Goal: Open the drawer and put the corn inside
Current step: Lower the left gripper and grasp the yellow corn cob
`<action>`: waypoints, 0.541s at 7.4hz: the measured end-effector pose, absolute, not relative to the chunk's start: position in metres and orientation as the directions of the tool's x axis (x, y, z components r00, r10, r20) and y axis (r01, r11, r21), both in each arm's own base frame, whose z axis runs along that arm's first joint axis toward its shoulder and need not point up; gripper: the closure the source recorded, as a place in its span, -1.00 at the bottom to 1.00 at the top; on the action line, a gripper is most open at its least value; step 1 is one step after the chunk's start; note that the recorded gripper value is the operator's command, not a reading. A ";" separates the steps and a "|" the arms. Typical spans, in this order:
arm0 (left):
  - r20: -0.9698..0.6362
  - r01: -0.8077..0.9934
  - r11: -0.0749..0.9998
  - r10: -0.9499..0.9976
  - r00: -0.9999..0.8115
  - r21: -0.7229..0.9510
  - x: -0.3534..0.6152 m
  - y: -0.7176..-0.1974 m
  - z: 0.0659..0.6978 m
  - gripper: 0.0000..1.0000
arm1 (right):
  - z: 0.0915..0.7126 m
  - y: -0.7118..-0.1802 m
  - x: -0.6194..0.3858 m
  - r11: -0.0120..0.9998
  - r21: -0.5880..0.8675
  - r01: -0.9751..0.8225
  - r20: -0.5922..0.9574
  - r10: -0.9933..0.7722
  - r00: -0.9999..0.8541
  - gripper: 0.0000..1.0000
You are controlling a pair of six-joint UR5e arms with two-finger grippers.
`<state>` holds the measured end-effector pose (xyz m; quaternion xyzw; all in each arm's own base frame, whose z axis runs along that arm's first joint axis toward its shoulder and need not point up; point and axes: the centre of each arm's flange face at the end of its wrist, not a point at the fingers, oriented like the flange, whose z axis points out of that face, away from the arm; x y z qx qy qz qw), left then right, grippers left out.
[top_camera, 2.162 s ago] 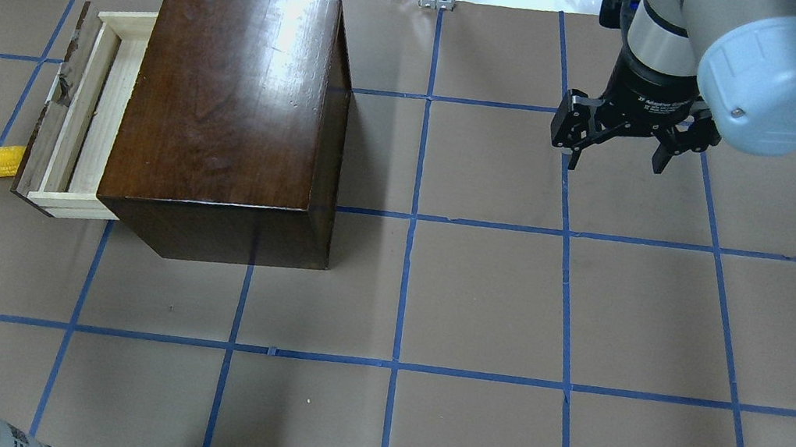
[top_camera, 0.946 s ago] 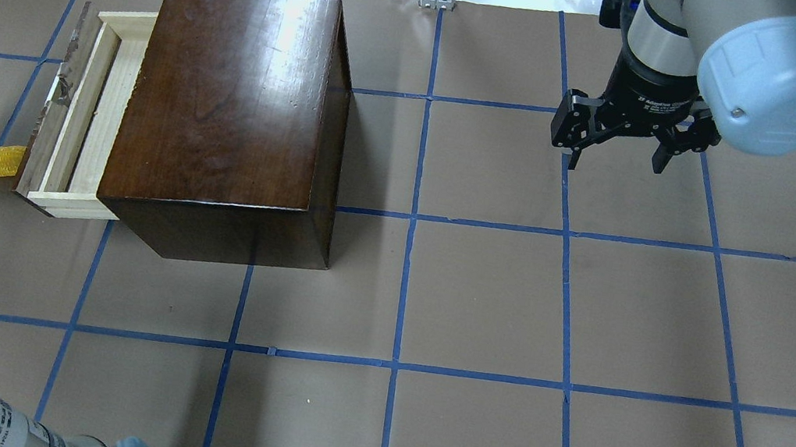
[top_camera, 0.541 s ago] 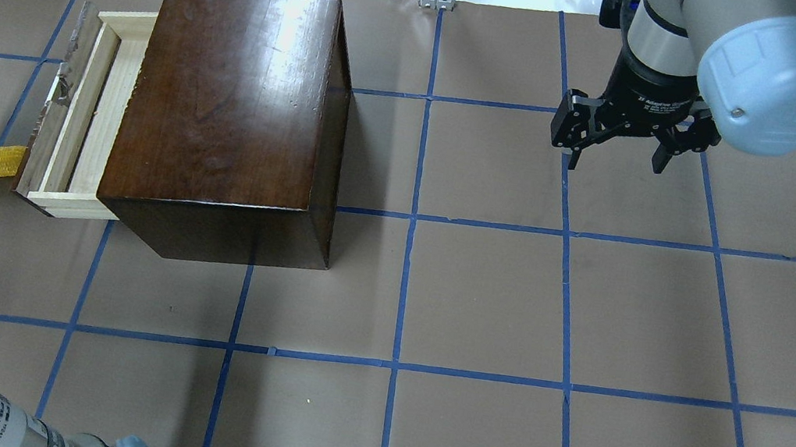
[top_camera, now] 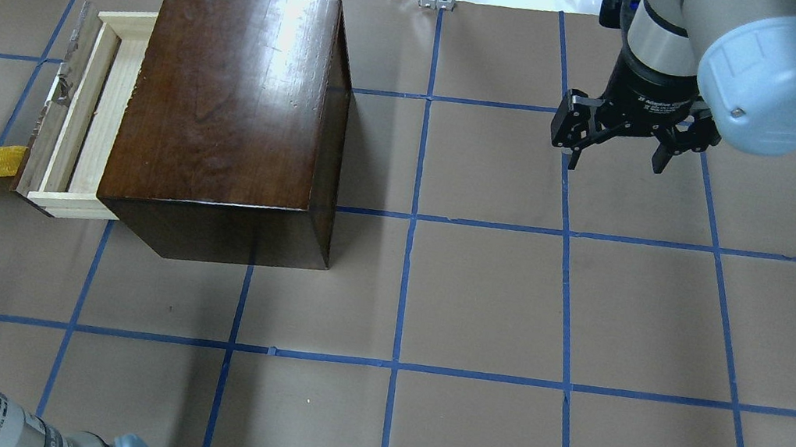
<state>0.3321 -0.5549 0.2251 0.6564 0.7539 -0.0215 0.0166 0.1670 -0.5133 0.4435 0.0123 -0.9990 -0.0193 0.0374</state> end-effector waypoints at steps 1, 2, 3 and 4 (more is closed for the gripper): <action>-0.052 0.990 0.137 0.989 -0.138 -0.011 0.333 -0.555 0.216 -1.00 | 0.444 -0.513 0.167 0.999 0.039 -0.023 0.074 -0.026 -0.997 -1.00; -0.042 0.990 0.138 0.989 -0.139 -0.017 0.333 -0.554 0.207 -1.00 | 0.444 -0.513 0.167 0.999 0.039 -0.023 0.074 -0.026 -0.997 -1.00; -0.031 0.990 0.141 0.989 -0.141 -0.024 0.331 -0.551 0.199 -1.00 | 0.444 -0.513 0.167 0.999 0.039 -0.023 0.074 -0.026 -0.997 -1.00; -0.022 0.989 0.147 0.989 -0.148 -0.031 0.333 -0.547 0.193 -1.00 | 0.443 -0.513 0.167 0.999 0.040 -0.023 0.074 -0.026 -0.997 -1.00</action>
